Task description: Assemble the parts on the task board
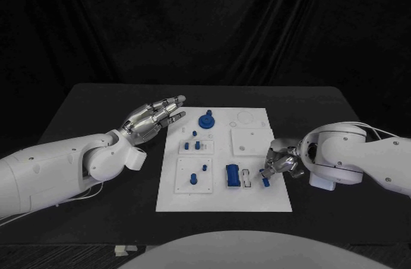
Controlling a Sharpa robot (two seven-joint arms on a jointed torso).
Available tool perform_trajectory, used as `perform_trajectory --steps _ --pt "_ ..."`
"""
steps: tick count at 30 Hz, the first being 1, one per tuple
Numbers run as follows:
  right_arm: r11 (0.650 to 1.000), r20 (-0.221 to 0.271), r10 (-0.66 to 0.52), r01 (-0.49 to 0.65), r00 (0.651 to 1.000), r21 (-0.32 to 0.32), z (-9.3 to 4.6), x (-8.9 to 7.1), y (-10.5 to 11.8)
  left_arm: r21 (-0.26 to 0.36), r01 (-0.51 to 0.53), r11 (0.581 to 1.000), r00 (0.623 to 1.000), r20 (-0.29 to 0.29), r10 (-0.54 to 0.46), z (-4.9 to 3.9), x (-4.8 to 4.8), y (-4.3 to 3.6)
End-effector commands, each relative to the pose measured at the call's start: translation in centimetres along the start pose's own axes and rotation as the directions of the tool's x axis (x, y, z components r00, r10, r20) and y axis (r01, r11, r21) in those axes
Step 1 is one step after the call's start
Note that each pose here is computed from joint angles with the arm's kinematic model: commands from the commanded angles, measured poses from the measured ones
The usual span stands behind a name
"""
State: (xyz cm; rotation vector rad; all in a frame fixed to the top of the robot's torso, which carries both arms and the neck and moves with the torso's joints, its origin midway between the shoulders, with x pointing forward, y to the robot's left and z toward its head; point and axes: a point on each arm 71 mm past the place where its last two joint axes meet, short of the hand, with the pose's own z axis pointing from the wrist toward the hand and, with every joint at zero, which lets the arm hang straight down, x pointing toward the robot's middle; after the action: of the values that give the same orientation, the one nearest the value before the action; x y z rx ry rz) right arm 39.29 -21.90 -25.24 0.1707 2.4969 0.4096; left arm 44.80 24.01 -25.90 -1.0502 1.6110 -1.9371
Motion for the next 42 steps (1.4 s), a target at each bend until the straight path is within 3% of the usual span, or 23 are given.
perform_trajectory --steps 1,15,31,42 --pt "0.998 -0.029 0.060 -0.060 0.998 0.006 0.4 0.2 0.2 0.004 0.012 1.000 1.000 -0.015 -0.012 0.05 0.22 0.07" --pt "0.997 -0.032 0.082 -0.082 0.996 -0.013 2.0 0.9 1.0 -0.003 0.014 1.000 1.000 -0.017 -0.014 0.01 0.26 0.10" --pt "0.994 0.004 0.107 -0.107 0.994 -0.038 2.4 0.7 1.3 -0.012 0.019 1.000 1.000 -0.024 -0.019 0.01 0.28 0.17" --pt "0.995 -0.015 0.093 -0.093 0.996 -0.046 2.5 0.9 1.6 -0.018 0.024 1.000 0.999 -0.034 -0.025 0.09 0.35 0.24"
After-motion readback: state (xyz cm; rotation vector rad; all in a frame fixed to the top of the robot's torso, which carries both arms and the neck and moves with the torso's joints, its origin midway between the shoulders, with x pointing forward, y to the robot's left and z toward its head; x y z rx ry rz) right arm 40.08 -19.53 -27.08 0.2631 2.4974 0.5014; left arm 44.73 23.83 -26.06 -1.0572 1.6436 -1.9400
